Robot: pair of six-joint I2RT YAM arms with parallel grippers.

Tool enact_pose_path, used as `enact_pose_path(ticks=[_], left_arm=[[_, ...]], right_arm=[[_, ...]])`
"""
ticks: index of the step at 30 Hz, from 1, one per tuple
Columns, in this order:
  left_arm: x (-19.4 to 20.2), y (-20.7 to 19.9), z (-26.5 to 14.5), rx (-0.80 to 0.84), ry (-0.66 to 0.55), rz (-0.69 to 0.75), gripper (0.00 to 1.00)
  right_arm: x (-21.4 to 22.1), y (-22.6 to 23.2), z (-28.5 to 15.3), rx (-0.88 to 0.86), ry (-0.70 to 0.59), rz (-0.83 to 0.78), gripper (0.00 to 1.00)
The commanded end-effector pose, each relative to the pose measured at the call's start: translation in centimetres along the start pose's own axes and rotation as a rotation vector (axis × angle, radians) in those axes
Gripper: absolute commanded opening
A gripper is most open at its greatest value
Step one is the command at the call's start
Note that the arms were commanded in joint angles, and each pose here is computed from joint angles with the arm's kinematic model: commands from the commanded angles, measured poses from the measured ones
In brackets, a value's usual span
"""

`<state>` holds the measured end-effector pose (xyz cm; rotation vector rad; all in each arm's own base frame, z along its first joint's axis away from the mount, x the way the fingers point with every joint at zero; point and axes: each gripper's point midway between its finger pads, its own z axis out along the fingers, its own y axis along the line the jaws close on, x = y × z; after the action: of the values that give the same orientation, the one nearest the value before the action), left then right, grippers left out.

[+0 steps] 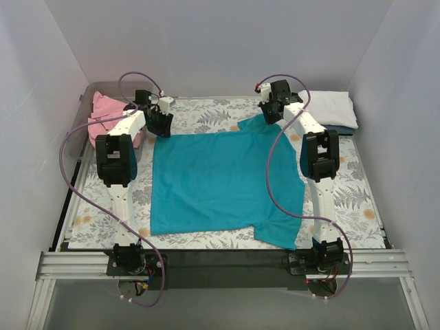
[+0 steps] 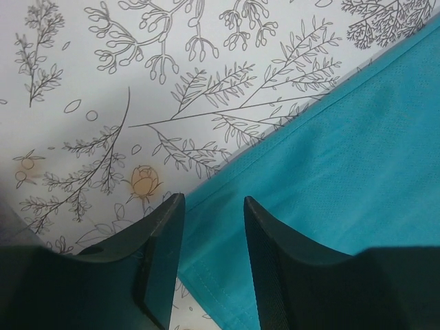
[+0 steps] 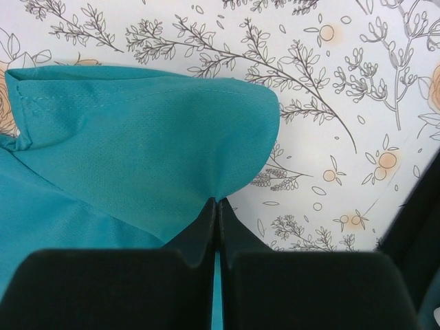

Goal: Fold and stack the t-shirts
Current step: Flatten the tshirt out

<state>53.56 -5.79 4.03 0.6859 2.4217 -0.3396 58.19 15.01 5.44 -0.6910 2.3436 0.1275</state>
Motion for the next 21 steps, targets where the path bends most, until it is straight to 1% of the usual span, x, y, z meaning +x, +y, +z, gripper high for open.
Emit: enact_pose_path(ticks=[1,2,3,5,7,9,10,11,12,14,16,19,20,21], left_arm=[[-4.2,0.9,-3.6,-0.125,-0.090,0.112,0.38],[-4.7,1.3,-4.2,-0.156,-0.092,0.128,0.38],[-4.3,2.4,-4.5,-0.209,-0.061,0.166,0.38],[-3.6,3.9,-5.3,-0.271,-0.005,0.182,0.36],[-2.8,4.9,-5.8,-0.287,0.031,0.191,0.36],[-2.7,5.6,-6.2,-0.298,0.040,0.195,0.36],[-2.1,6.8,-7.0,-0.298,0.043,0.178,0.36],[-2.2,6.8,-7.4,-0.292,0.029,0.185,0.36],[-2.6,6.7,-7.7,-0.286,0.010,0.193,0.38],[-3.9,5.5,-8.2,-0.231,-0.034,0.263,0.39],[-4.7,3.9,-8.2,-0.151,-0.067,0.320,0.41],[-5.2,2.1,-8.0,-0.073,-0.073,0.393,0.42],[-4.9,1.9,-7.6,-0.051,-0.067,0.447,0.42],[-5.1,0.2,-7.0,-0.013,-0.059,0.494,0.41]], right_arm=[[-2.0,-0.3,-1.6,0.003,-0.060,-0.014,0.01],[-2.0,-0.3,-1.7,0.003,-0.060,-0.014,0.01],[-2.1,-0.3,-1.7,0.003,-0.062,-0.014,0.01],[-2.2,-0.4,-1.9,0.004,-0.066,-0.015,0.01],[-2.3,-0.5,-1.9,0.003,-0.069,-0.016,0.01],[-2.4,-0.5,-2.0,0.003,-0.070,-0.018,0.01],[-2.4,-0.5,-2.0,0.002,-0.072,-0.018,0.01],[-2.4,-0.5,-2.1,0.001,-0.071,-0.017,0.01],[-2.5,-0.4,-2.1,0.001,-0.074,-0.018,0.01],[-2.6,-0.4,-2.2,-0.001,-0.076,-0.022,0.01],[-2.8,-0.6,-2.4,0.003,-0.081,-0.024,0.01],[-2.9,-0.7,-2.6,0.006,-0.086,-0.030,0.01],[-3.0,-0.6,-2.7,0.005,-0.086,-0.033,0.01],[-3.0,-0.6,-2.8,0.005,-0.087,-0.034,0.01]])
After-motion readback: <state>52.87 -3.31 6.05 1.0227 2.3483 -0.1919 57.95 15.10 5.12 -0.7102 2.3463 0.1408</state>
